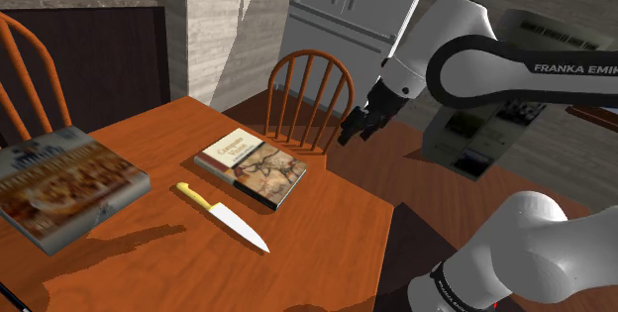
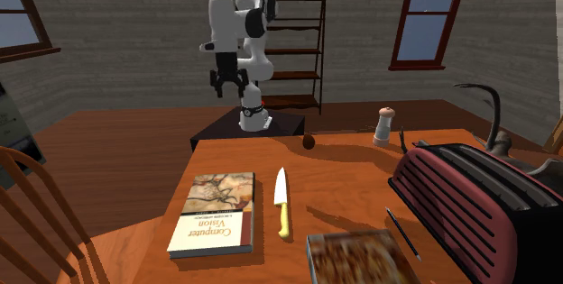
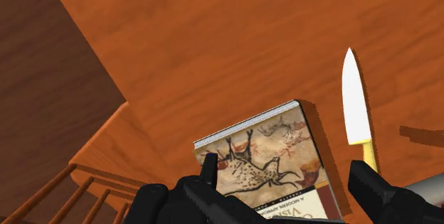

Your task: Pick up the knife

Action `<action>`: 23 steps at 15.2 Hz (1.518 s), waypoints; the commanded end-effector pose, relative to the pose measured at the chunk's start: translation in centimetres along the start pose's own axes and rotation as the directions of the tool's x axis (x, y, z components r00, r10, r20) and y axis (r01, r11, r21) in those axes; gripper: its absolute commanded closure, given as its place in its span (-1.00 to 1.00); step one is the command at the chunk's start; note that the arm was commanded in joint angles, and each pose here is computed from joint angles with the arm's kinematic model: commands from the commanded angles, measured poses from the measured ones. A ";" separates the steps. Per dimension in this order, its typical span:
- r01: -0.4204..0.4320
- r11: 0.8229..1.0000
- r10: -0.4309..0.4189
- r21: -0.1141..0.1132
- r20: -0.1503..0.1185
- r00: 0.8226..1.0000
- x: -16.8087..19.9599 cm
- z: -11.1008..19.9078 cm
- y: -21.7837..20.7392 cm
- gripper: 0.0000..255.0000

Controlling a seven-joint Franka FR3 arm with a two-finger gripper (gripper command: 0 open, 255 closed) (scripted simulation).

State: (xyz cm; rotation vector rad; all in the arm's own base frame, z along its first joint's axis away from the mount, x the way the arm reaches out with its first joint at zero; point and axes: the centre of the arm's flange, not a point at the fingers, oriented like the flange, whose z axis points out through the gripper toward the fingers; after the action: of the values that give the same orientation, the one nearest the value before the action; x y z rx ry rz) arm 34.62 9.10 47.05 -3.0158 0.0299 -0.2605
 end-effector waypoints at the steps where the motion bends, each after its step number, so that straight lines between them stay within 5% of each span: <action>1: 0.023 1.000 -0.022 0.010 -0.025 0.999 0.5 2.3 -1.1 -1.00; 12: 0.150 0.988 -0.141 0.049 -0.141 0.980 2.4 14.1 -8.0 -1.00; 23: 0.278 0.958 -0.251 0.073 -0.259 0.933 4.8 25.4 -15.8 -1.00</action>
State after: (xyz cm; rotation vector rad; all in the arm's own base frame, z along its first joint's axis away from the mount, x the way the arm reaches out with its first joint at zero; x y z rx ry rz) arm 43.55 26.57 25.96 -2.8629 -0.3375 -0.6242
